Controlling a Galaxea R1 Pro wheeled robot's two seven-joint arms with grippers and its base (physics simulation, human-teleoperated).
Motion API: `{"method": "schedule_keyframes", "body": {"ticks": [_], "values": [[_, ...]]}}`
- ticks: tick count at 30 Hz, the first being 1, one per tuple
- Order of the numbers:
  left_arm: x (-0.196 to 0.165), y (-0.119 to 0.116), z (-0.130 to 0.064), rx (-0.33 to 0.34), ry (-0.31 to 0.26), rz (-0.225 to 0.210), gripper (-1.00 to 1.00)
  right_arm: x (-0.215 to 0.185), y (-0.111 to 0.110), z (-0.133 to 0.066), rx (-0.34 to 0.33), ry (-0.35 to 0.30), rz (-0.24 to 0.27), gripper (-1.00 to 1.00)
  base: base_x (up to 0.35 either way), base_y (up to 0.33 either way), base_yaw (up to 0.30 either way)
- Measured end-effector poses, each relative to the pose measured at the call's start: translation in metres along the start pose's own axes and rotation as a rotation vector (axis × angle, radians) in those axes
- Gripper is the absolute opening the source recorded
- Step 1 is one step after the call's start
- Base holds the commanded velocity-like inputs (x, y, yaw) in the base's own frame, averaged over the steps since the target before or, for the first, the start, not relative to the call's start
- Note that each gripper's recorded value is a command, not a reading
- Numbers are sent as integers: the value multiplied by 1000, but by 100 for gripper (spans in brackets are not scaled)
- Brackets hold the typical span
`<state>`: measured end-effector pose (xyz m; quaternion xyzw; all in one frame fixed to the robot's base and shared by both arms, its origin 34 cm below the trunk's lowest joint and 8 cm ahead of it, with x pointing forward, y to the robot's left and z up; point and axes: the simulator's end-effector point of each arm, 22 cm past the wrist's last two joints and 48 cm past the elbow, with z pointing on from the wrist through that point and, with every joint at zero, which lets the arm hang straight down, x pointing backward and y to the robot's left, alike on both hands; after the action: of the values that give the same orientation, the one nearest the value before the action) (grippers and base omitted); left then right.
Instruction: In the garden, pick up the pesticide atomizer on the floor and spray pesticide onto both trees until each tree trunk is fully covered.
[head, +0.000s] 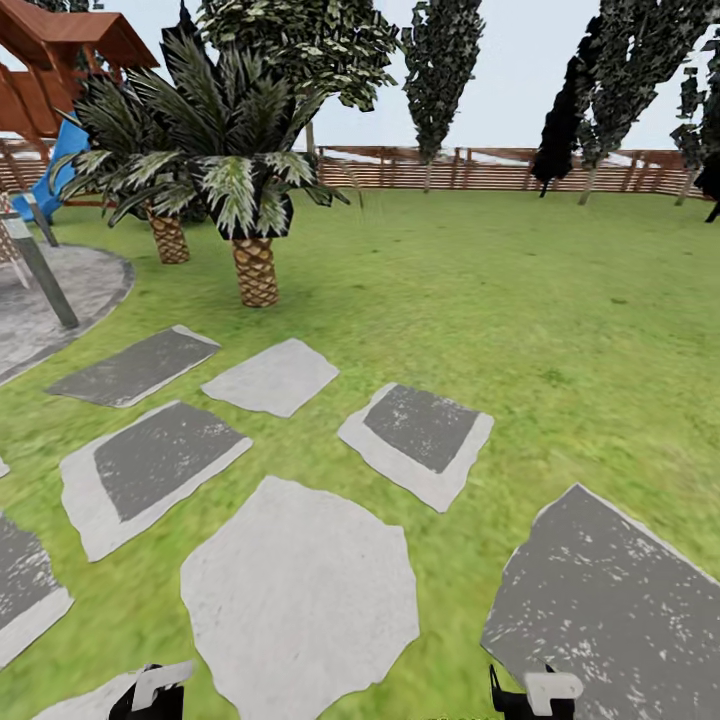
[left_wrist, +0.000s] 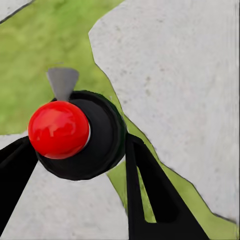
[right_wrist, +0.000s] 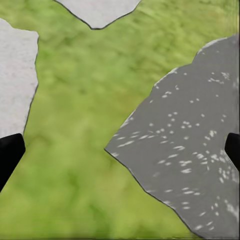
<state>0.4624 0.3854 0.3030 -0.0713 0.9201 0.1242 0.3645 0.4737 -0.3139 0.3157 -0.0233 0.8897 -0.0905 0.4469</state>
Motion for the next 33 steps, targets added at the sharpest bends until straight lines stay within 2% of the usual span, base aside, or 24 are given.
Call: {"method": "schedule_keyframes", "body": {"ticks": [7,33], "values": [[-12,1,-9,1,1,0,-100,-14,-2,-6,-1,0,1,100,0,0,-300],[-12,-1,-9,4,2,-2,-100,-14,-1,-6,-2,0,2,100,0,0,-300]]}}
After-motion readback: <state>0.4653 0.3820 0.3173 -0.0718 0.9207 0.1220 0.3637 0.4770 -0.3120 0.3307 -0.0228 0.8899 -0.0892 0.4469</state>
